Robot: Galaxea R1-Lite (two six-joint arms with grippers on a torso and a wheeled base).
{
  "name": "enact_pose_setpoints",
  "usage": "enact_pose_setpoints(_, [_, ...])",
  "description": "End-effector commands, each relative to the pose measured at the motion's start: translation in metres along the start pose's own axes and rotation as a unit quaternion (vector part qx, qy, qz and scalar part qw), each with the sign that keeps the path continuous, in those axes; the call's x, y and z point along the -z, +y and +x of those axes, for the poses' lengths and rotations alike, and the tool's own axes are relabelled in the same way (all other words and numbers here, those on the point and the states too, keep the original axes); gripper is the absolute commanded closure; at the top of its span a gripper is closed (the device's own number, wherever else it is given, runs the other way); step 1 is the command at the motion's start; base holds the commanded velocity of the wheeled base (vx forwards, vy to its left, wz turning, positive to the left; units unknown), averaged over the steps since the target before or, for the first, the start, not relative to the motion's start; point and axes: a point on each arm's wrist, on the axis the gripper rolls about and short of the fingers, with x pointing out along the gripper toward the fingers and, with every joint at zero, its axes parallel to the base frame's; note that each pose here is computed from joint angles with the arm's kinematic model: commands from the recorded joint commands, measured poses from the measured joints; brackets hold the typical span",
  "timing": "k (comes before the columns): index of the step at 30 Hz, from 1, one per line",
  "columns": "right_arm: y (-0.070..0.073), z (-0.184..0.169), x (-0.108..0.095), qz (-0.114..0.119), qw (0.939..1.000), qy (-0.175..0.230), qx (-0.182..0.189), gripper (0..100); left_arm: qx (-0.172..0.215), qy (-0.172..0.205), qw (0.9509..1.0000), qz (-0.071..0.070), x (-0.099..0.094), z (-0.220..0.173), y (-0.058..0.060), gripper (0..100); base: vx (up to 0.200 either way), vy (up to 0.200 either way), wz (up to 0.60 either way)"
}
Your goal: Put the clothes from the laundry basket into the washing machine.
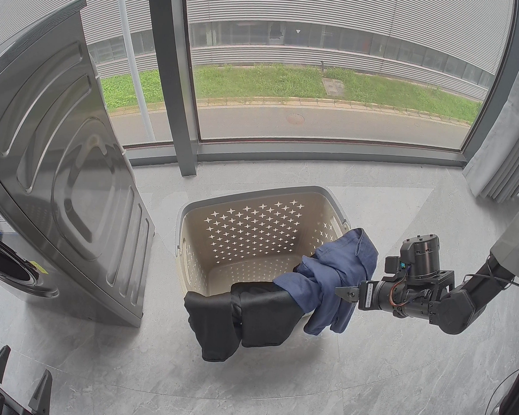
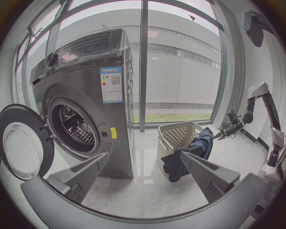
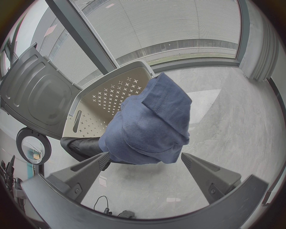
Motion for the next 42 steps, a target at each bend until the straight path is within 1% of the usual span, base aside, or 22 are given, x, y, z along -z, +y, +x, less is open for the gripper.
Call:
enact_pose_setpoints(1, [0.004, 0.010, 0.004, -0.001, 1.0000, 0.007, -0.005, 0, 0.000, 0.001, 1.0000, 0.000, 0.005, 0.000, 0.000, 0, 0.000, 0.000, 0.00])
enact_pose_setpoints(6, [0.007, 0.021, 0.008, 0.000, 0.9999, 0.007, 0.010, 0, 0.000, 0.001, 1.0000, -0.001, 0.005, 0.000, 0.000, 0, 0.000, 0.000, 0.00])
enact_pose_setpoints(10, [0.010, 0.027, 0.010, 0.005, 1.0000, 0.003, 0.004, 0, 0.000, 0.001, 1.0000, -0.001, 0.005, 0.000, 0.000, 0, 0.000, 0.000, 0.00])
enact_pose_setpoints(11, [0.013, 0.027, 0.010, 0.007, 1.0000, -0.002, 0.000, 0, 0.000, 0.001, 1.0000, -0.001, 0.005, 0.000, 0.000, 0, 0.000, 0.000, 0.00])
enact_pose_setpoints(12, [0.015, 0.027, 0.010, 0.010, 0.9999, -0.004, -0.003, 100, 0.000, 0.001, 1.0000, -0.001, 0.005, 0.000, 0.000, 0, 0.000, 0.000, 0.00])
enact_pose_setpoints(17, [0.022, 0.028, 0.011, 0.016, 0.9998, -0.005, -0.012, 100, 0.000, 0.001, 1.0000, -0.001, 0.005, 0.000, 0.000, 0, 0.000, 0.000, 0.00])
enact_pose_setpoints(18, [0.024, 0.028, 0.011, 0.023, 0.9996, -0.006, -0.015, 100, 0.000, 0.001, 1.0000, -0.001, 0.005, 0.000, 0.000, 0, 0.000, 0.000, 0.00])
enact_pose_setpoints(23, [0.028, 0.026, 0.013, 0.042, 0.9989, -0.003, -0.019, 100, 0.000, 0.001, 1.0000, -0.001, 0.005, 0.000, 0.000, 0, 0.000, 0.000, 0.00])
enact_pose_setpoints(25, [0.030, 0.023, 0.014, 0.043, 0.9988, -0.002, -0.021, 100, 0.000, 0.001, 1.0000, -0.001, 0.005, 0.000, 0.000, 0, 0.000, 0.000, 0.00])
enact_pose_setpoints(28, [0.031, 0.011, 0.013, 0.043, 0.9987, -0.004, -0.025, 100, 0.000, 0.001, 1.0000, -0.001, 0.005, 0.000, 0.000, 0, 0.000, 0.000, 0.00])
enact_pose_setpoints(30, [0.036, -0.004, 0.011, 0.040, 0.9985, -0.011, -0.034, 100, 0.000, 0.001, 1.0000, -0.001, 0.005, 0.000, 0.000, 0, 0.000, 0.000, 0.00])
enact_pose_setpoints(32, [0.040, -0.022, 0.005, 0.037, 0.9979, -0.027, -0.045, 100, 0.000, 0.001, 1.0000, -0.001, 0.005, 0.000, 0.000, 0, 0.000, 0.000, 0.00])
enact_pose_setpoints(36, [0.044, -0.040, 0.000, 0.035, 0.9971, -0.040, -0.054, 100, 0.000, 0.001, 1.0000, 0.000, 0.005, 0.000, 0.000, 0, 0.000, 0.000, 0.00])
enact_pose_setpoints(39, [0.042, -0.039, 0.007, 0.033, 0.9979, -0.028, -0.048, 100, 0.000, 0.001, 1.0000, 0.000, 0.005, 0.000, 0.000, 0, 0.000, 0.000, 0.00])
enact_pose_setpoints(41, [0.037, -0.031, 0.016, 0.029, 0.9990, -0.012, -0.032, 100, 0.000, 0.001, 1.0000, -0.001, 0.005, 0.000, 0.000, 0, 0.000, 0.000, 0.00])
enact_pose_setpoints(42, [0.035, -0.024, 0.019, 0.030, 0.9993, -0.008, -0.022, 0, 0.000, 0.001, 1.0000, -0.001, 0.005, 0.000, 0.000, 0, 0.000, 0.000, 0.00])
